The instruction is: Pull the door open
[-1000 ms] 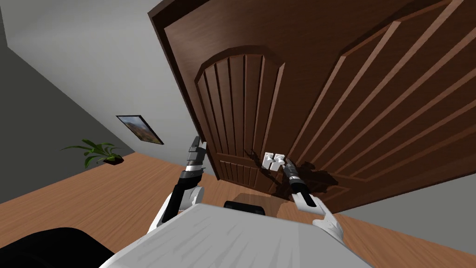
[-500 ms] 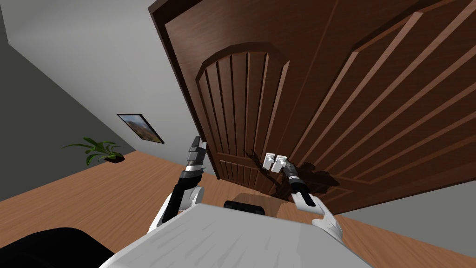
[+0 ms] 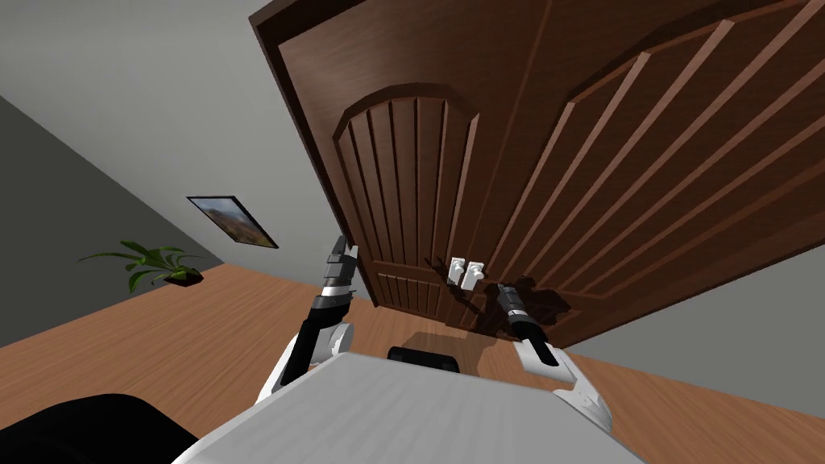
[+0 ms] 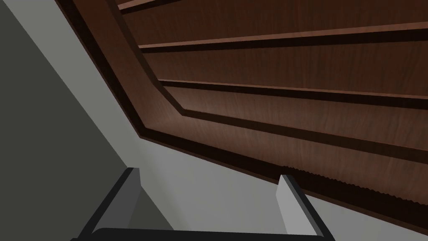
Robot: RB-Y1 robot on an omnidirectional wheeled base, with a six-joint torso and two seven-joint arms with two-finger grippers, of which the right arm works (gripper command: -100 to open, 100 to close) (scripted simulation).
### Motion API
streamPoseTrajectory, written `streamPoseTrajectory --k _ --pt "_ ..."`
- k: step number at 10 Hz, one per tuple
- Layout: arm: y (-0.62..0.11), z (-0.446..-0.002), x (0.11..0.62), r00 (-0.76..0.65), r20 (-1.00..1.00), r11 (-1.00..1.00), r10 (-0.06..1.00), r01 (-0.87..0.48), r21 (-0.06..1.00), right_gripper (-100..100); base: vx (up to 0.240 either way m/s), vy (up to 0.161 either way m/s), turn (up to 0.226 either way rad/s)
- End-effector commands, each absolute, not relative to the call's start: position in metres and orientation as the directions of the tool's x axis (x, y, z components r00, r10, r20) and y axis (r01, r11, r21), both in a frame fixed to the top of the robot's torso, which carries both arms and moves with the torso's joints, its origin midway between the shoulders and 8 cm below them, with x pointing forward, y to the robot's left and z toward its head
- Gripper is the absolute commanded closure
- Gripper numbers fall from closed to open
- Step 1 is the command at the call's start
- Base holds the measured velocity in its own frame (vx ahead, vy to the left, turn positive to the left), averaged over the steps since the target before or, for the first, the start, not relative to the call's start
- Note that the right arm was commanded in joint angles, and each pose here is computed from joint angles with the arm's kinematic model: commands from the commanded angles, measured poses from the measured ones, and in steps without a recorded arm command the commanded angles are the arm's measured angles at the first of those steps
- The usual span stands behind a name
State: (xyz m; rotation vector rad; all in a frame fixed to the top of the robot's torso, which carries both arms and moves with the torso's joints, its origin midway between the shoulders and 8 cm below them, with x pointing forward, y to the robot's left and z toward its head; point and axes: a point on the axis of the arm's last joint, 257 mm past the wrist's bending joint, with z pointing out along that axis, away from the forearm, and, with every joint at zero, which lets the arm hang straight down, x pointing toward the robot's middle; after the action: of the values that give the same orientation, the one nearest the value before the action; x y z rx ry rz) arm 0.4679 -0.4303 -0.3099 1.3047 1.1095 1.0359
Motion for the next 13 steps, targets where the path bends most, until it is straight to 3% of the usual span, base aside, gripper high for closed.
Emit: streamPoseTrajectory --k 1,6,8,13 --pt "-0.426 -0.308 0.467 0.175 -0.022 0.016 0.984 0.037 0.999 -100 -0.24 0.008 0.01" --pt "-0.406 -0.303 0.468 0.135 -0.008 0.006 0.991 0.017 1.0 -100 -0.154 0.084 0.035" --pt "-0.441 -0.314 0.452 0.194 -0.034 0.024 0.98 0.053 0.998 -100 -0.022 -0.034 -0.191" --pt "-0.454 -0.314 0.453 0.221 -0.042 0.029 0.974 0.059 0.998 -100 0.13 -0.049 -0.008"
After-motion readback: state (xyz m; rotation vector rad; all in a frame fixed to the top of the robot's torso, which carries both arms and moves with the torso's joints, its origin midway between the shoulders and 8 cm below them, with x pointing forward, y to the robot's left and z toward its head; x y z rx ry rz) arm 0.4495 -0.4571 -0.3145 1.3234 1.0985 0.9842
